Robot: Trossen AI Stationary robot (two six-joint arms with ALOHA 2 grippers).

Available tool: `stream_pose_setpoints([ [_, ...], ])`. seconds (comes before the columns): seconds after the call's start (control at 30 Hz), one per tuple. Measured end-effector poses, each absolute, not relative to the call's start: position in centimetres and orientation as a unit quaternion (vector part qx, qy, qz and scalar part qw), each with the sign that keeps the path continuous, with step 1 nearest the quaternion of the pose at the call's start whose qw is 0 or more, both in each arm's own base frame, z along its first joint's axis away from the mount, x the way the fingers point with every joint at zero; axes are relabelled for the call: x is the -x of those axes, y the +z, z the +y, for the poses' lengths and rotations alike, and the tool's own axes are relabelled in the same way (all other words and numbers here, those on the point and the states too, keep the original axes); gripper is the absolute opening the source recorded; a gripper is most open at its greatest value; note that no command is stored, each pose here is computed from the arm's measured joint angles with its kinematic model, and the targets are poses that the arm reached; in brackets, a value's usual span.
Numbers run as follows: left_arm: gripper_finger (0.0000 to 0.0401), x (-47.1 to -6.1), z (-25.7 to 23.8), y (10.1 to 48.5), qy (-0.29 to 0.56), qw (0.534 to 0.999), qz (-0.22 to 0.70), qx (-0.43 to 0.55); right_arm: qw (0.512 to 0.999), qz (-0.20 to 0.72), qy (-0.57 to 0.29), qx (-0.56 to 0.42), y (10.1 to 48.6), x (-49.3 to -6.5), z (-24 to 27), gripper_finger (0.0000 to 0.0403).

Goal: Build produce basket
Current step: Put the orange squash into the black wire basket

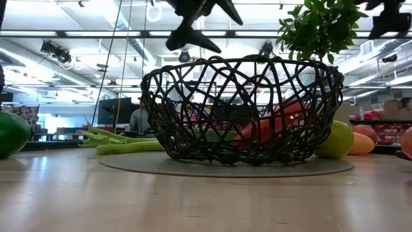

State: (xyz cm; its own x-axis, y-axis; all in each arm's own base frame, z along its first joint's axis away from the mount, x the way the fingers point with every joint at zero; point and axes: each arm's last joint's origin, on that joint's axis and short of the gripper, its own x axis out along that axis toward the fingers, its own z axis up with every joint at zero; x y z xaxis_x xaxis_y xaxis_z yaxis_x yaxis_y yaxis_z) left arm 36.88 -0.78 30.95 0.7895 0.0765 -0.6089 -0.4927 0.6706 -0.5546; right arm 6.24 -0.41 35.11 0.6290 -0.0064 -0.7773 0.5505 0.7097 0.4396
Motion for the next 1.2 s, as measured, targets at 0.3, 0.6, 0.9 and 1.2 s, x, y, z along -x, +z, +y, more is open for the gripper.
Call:
stream_pose_setpoints([
  [0.3,0.0312,-35.9,-0.8,34.7,0.118,0.9,0.187,0.375,0.838,0.416,-0.145,-0.322,35.0,-6.3,-0.3,0.0342],
  [0.6,0.0298,-35.1,-1.0,37.3,0.083,0.917,0.117,0.372,0.754,0.5,-0.159,-0.396,32.5,-7.5,0.0,0.0346],
  [0.9,0.0297,-33.4,-1.3,39.3,0.049,0.937,0.093,0.334,0.646,0.581,-0.165,-0.467,28.0,-10.7,1.5,0.0346],
  [1.2,0.0297,-32.5,-1.2,39.9,0.049,0.942,0.099,0.316,0.574,0.634,-0.225,-0.466,25.3,-13.1,3.8,0.0346],
])
